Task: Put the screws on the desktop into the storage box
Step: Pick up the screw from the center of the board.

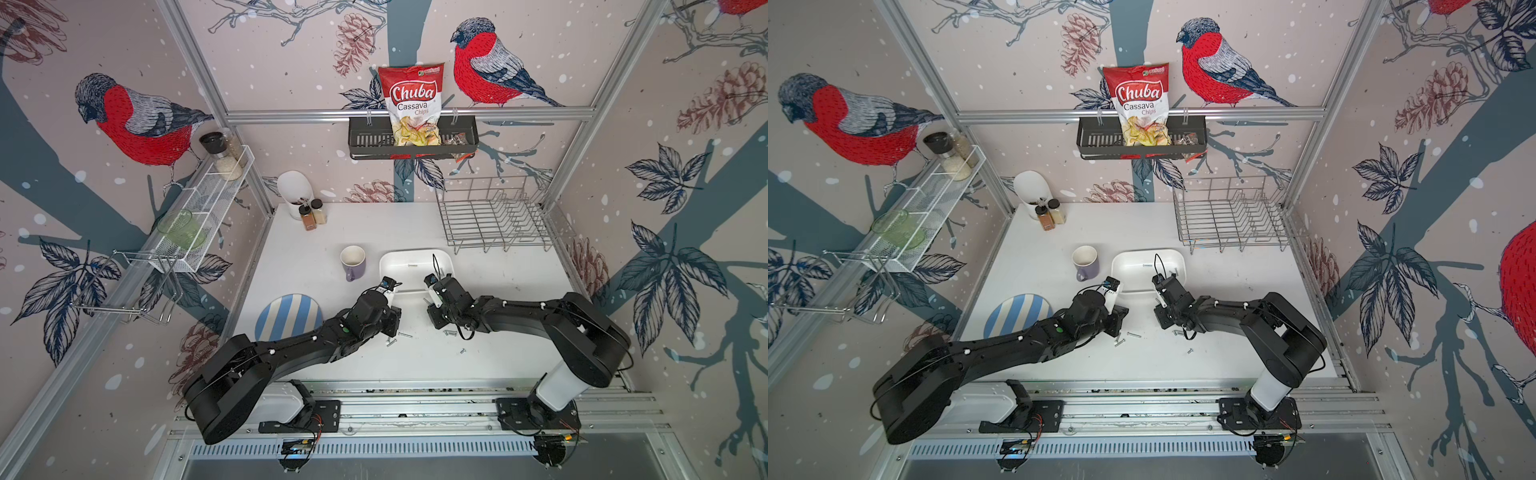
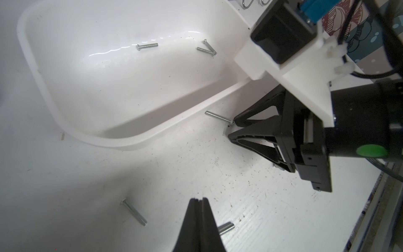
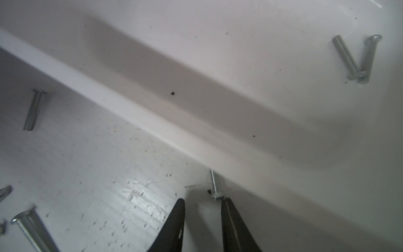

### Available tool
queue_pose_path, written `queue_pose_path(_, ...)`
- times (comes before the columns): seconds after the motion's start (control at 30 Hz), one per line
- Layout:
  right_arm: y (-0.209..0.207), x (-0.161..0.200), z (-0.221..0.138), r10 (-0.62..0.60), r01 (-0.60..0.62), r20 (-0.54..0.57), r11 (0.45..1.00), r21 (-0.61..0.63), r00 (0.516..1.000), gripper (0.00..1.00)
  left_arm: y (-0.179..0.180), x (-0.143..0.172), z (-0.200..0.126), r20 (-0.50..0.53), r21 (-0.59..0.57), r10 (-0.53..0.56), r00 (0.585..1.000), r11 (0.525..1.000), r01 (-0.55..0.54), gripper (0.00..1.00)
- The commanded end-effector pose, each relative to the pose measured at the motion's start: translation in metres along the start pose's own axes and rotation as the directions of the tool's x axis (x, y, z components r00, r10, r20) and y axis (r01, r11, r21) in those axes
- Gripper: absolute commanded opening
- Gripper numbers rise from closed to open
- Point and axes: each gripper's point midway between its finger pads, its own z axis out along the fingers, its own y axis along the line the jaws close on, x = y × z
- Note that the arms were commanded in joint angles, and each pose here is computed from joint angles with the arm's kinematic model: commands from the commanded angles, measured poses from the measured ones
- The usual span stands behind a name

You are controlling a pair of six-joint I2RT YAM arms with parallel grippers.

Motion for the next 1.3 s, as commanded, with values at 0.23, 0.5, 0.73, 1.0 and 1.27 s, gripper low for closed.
queue_pose_path(0.23,-0.001,-0.008,-0.005,-0.008,0.007,0.046,1.000,0.018,0.999,0.39,-0.009,-0.009,0.004,0.025,0.030,0.015,1.000,0.999,-0.016,0.00)
queue_pose_path(0.5,0.000,-0.018,0.008,-0.032,0.031,0.055,0.999,0.024,0.998,0.42,-0.009,-0.008,0.005,0.018,0.028,0.020,1.000,0.999,-0.021,0.00)
queue_pose_path(0.73,-0.002,-0.014,0.020,-0.049,0.048,0.014,0.998,0.045,0.999,0.41,-0.010,-0.009,0.004,0.020,0.031,0.020,1.000,0.999,-0.020,0.00)
queue_pose_path(1.0,-0.009,-0.005,0.024,-0.042,0.046,-0.046,0.994,0.103,0.998,0.20,-0.009,-0.011,0.001,0.030,0.025,0.019,0.999,0.999,-0.019,0.00)
queue_pose_path(1.27,-0.010,0.003,0.021,-0.038,0.048,-0.082,0.991,0.122,0.996,0.02,-0.007,-0.013,-0.002,0.040,0.017,0.014,0.999,1.000,-0.014,0.00)
